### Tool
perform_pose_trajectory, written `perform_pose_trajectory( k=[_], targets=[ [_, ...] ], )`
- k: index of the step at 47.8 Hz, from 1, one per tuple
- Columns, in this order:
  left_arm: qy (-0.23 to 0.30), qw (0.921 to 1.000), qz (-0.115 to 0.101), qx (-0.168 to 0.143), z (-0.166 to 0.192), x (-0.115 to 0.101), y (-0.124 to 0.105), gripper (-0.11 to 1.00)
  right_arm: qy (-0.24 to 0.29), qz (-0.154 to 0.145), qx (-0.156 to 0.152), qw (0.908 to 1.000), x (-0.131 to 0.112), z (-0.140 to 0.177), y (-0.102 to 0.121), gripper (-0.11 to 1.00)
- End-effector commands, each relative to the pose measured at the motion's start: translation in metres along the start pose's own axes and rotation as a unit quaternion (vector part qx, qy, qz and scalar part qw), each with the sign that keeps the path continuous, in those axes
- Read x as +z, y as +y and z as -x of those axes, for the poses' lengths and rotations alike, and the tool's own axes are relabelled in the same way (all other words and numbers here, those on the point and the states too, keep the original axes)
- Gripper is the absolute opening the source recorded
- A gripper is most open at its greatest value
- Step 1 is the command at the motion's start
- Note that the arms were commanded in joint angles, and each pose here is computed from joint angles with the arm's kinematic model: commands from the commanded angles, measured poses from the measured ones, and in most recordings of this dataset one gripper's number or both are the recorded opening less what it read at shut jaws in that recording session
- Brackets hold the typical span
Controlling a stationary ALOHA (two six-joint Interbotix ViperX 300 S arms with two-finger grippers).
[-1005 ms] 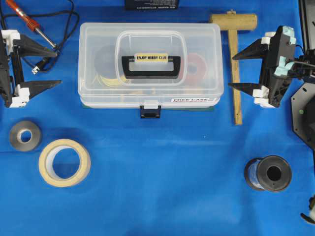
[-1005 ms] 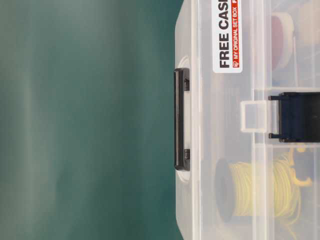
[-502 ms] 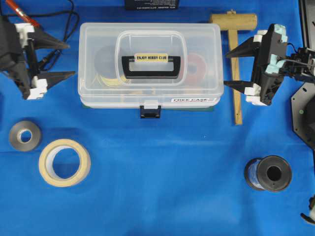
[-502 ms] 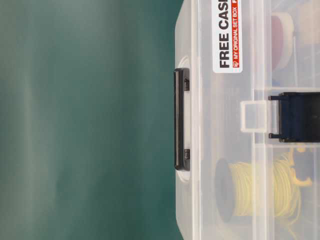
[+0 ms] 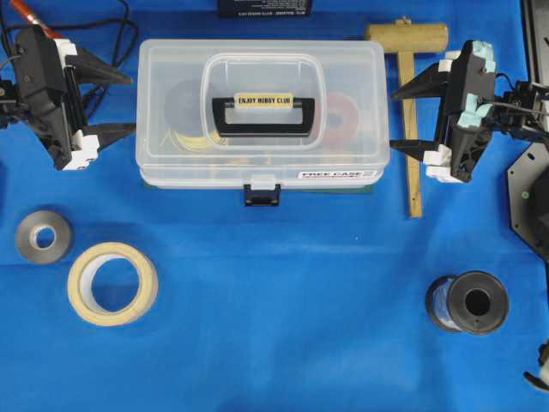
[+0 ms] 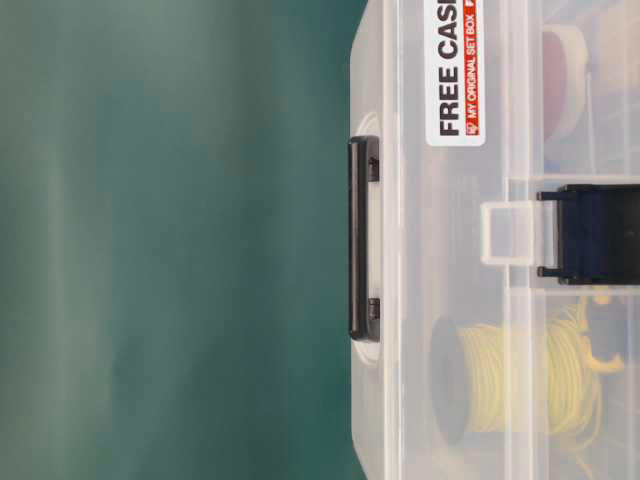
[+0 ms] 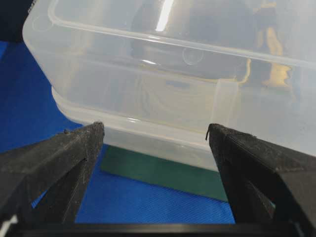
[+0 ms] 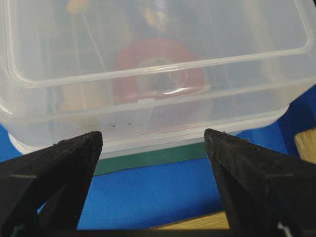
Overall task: Open the tool box with both arms.
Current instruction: 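Move both open grippers inward to the lid edges on each side, then grip the lid sides and lift it up and back toward the hinge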
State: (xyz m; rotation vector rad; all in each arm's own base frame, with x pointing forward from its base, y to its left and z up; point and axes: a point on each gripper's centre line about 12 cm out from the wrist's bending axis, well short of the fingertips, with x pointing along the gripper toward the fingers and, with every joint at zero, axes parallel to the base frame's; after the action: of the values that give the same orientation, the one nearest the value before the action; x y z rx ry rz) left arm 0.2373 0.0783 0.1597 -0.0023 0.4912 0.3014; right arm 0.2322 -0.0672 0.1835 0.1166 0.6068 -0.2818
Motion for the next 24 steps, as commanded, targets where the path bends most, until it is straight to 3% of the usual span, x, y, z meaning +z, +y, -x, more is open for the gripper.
perform_pose_trajectory(
  k=[1,24],
  targets=[
    [-0.041,0.9992,0.006,0.000,0.000,0.026,0.000,0.90,-0.035,-0.002,0.001,0.9994,0.021,0.002,0.001,0.83],
    [-0.077,0.9970,0.000,-0.005,0.016,0.050,-0.002,0.90,-0.082,0.005,0.001,0.9966,0.043,0.023,0.001,0.83]
  ],
)
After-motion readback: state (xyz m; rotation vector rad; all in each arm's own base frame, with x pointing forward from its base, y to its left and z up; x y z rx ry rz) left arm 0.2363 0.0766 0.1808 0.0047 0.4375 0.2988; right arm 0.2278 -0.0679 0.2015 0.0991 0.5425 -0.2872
